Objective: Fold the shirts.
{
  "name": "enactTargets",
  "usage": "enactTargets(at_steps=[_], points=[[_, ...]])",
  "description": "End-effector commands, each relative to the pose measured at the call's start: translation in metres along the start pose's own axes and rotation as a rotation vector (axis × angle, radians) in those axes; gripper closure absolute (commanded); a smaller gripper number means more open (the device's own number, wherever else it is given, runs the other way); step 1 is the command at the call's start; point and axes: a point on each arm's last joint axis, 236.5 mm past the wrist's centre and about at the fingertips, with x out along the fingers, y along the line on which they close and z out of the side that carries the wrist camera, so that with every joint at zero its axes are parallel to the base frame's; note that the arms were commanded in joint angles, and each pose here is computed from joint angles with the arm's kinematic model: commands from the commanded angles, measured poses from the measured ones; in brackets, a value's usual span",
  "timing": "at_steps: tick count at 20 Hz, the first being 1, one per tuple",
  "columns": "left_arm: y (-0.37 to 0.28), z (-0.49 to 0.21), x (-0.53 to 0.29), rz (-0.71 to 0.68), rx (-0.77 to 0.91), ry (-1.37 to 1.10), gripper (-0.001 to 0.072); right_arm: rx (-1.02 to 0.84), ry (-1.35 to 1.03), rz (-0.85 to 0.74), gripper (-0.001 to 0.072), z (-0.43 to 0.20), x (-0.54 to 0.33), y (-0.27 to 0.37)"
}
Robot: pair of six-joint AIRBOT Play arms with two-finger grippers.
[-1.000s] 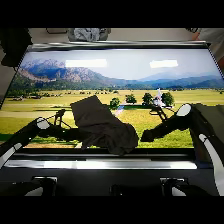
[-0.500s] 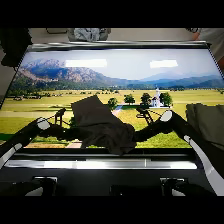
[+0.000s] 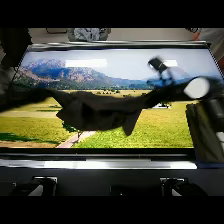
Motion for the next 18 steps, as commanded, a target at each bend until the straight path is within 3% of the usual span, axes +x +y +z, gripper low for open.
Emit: enactTargets(at_steps=[1, 4, 7, 11, 18], points=[[-0.056, 0.117, -0.152, -0.004, 0.096, -0.433, 0.0671, -0.053, -0.403, -0.33, 0.067, 0.107, -0.177, -0.039], [-0.083, 0.147, -0.23, 0.051, 0.209, -0.619, 0.0671, -0.071, -0.561, -0.497, 0.067, 0.12, -0.278, -0.045], [-0.069, 0.152, -0.264, 0.167, 0.212, -0.688, 0.0671, -0.034, -0.559, -0.638, 0.067, 0.096, -0.325, -0.059], [-0.029, 0.13, -0.256, 0.322, 0.164, -0.569, 0.0671, 0.014, -0.373, -0.723, 0.067, 0.046, -0.33, -0.075], [0.002, 0.106, -0.24, 0.42, 0.151, -0.452, 0.0671, 0.069, -0.173, -0.732, 0.0669, 0.0, -0.319, -0.081]])
